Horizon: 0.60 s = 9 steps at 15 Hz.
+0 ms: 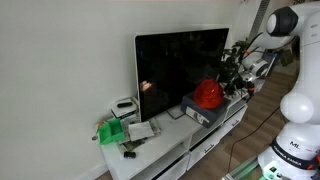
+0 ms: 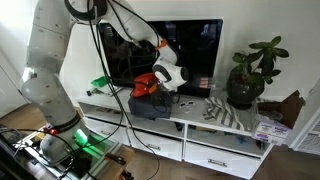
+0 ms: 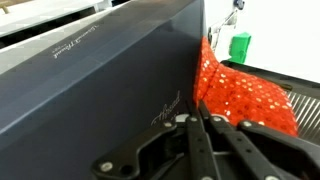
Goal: Put the red hat on the grey box
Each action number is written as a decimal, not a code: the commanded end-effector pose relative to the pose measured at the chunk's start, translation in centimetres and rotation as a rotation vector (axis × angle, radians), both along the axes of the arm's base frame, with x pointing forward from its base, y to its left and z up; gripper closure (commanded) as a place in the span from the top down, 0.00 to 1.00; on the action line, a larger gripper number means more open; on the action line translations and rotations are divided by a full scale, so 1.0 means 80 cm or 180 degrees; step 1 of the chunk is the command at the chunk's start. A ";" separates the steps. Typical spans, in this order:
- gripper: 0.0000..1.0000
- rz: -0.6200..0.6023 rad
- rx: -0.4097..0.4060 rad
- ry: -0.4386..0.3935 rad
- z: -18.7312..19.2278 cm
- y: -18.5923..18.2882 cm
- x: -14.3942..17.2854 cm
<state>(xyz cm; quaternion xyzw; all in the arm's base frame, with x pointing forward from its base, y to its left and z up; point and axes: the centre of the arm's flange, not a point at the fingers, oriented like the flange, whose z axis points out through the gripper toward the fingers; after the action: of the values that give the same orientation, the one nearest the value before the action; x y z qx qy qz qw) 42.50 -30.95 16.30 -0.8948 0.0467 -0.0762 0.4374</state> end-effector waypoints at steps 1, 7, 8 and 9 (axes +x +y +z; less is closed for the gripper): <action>0.25 0.0012 -0.0107 0.0070 -0.003 0.012 0.003; 0.28 -0.0110 -0.0621 -0.0115 -0.004 -0.002 0.021; 0.30 -0.0130 -0.0693 -0.0133 -0.001 -0.005 0.022; 0.35 -0.0140 -0.0779 -0.0153 0.004 -0.008 0.023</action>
<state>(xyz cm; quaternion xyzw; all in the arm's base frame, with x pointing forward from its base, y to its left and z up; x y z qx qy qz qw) 44.45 -31.44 15.71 -0.9295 0.0467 -0.0960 0.3531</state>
